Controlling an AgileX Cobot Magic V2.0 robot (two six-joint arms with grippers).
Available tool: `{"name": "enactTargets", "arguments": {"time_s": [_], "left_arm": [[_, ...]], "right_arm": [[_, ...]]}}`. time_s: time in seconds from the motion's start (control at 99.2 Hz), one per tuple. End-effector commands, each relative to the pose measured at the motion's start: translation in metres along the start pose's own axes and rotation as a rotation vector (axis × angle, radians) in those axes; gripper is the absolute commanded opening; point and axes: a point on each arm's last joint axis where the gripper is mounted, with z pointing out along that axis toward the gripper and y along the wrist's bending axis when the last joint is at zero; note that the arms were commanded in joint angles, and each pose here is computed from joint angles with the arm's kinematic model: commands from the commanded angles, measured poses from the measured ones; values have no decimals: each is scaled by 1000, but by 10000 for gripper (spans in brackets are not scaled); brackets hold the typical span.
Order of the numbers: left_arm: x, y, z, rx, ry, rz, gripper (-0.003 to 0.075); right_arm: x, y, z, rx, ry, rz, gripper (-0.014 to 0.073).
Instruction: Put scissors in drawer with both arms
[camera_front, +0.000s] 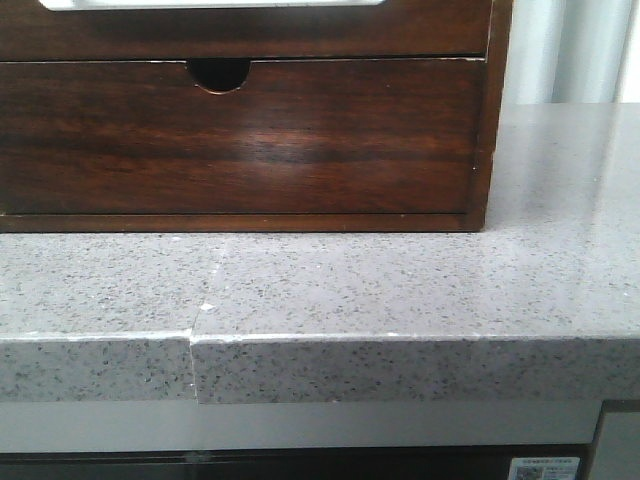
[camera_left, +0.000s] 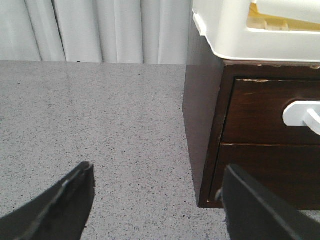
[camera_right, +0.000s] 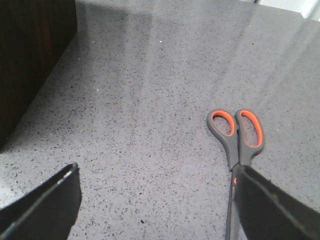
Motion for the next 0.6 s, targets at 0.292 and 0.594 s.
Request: {"name": "enactTargets", "arguments": {"time_s": [0.292,0.594], "left_arm": [[-20,-8,-1,101,-120,-190,415],[-17,-10,19,114,-32,-237,409]], "right_arm": [[-15,-3,-4,11,-78,-8,579],[-10,-15,5,96,-6,105,579]]}}
